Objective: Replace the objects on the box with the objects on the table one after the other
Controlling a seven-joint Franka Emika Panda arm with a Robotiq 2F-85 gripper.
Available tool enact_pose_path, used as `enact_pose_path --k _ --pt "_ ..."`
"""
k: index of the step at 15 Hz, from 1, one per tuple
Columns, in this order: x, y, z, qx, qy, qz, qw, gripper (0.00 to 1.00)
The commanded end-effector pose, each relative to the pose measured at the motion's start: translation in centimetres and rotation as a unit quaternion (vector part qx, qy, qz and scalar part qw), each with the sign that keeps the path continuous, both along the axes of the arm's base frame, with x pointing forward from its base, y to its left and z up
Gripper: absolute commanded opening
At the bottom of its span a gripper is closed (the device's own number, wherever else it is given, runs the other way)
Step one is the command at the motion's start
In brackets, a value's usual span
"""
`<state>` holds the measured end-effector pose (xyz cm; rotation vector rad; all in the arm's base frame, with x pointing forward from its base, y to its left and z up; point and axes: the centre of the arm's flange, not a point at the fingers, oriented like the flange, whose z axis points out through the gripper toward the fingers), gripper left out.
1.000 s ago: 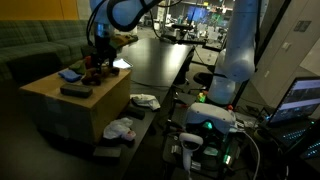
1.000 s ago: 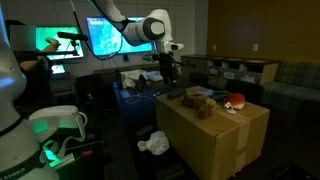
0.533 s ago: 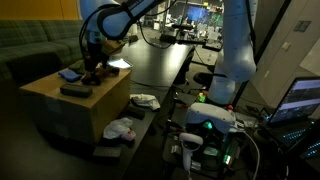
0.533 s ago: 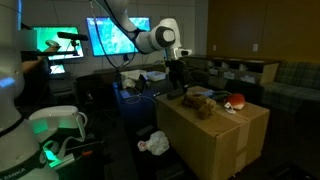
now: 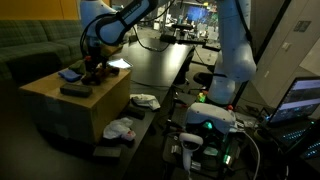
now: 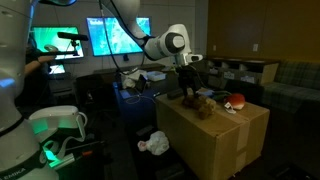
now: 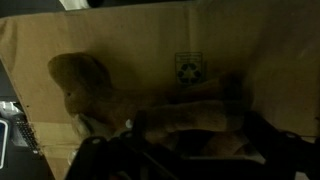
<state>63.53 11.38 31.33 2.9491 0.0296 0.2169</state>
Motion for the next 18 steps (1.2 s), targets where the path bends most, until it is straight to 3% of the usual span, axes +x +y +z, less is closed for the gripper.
enact_pose_path --k 1,9,11,18 --pt "2.1 -1.2 -1.1 -0.007 -0.014 0.008 0.9999 1.00" --pt "3.6 -2.7 -3.2 -0.014 -0.011 -0.004 0.9998 1.00" --pt "3.6 -3.0 -3.6 -0.015 -0.011 -0.008 0.9998 0.73" --pt "2.4 -3.9 -4.4 -0.022 -0.008 -0.023 0.9995 0.23"
